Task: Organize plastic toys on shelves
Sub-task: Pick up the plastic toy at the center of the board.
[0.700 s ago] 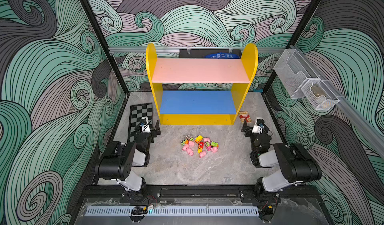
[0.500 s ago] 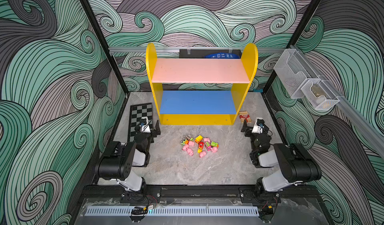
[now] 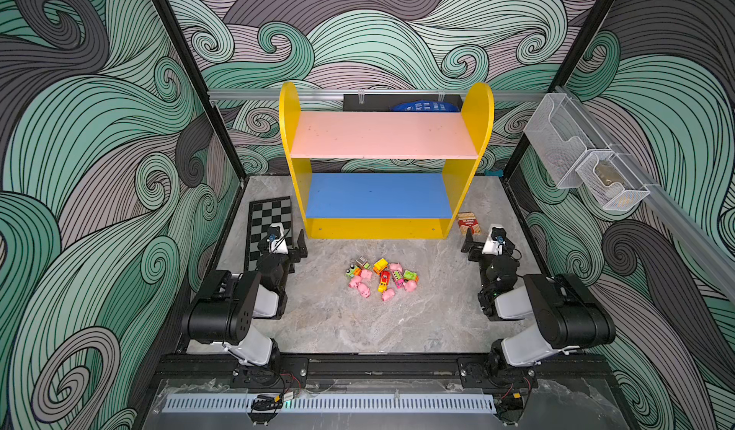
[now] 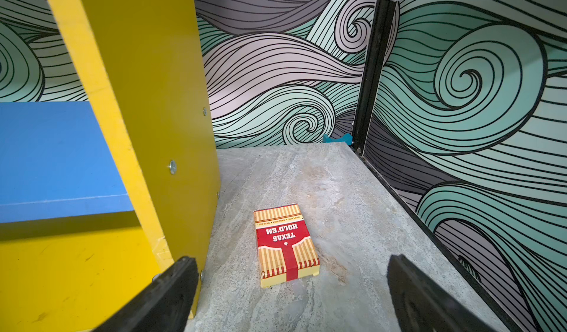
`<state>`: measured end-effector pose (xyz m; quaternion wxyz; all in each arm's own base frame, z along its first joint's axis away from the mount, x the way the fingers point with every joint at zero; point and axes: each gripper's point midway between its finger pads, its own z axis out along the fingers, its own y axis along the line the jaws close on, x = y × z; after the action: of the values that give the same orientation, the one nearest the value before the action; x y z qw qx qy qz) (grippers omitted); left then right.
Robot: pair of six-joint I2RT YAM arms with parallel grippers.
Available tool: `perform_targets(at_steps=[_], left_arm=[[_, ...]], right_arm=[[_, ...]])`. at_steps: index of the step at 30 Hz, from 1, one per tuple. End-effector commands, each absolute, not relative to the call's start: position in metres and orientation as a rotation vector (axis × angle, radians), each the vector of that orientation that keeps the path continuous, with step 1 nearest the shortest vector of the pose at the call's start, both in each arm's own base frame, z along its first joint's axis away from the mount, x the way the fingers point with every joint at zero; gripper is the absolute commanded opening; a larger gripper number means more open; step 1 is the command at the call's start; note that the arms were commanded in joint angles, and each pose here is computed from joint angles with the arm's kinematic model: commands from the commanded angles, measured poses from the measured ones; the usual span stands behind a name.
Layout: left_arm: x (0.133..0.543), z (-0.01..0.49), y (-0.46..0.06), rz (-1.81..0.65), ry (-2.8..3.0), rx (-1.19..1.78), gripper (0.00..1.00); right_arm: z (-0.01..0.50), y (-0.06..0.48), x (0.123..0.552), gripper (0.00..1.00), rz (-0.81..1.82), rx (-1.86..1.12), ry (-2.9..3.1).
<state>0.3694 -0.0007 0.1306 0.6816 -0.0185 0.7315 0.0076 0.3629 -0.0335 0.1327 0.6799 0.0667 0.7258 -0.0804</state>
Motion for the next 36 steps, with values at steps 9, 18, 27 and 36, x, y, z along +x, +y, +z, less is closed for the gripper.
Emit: perform_targets(at_steps=[9, 18, 27, 36], left_arm=[[0.361, 0.153, 0.008, 0.033, 1.571, -0.098, 0.99], [0.363, 0.181, 0.02, -0.09, 1.658, -0.375, 0.99], [0.349, 0.164, -0.097, -0.668, 1.935, -0.244, 0.87], [0.278, 0.111, -0.197, -0.989, 2.262, -0.017, 0.55]], right_arm=[[0.155, -0.05, 0.361, 1.0, -0.222, 0.258, 1.598], [0.178, -0.043, 0.372, 1.0, -0.081, 0.4, 1.741], [0.168, 0.028, 0.355, 1.0, 0.283, 0.262, 1.903], [0.131, 0.084, 0.326, 1.0, 0.525, 0.122, 2.09]])
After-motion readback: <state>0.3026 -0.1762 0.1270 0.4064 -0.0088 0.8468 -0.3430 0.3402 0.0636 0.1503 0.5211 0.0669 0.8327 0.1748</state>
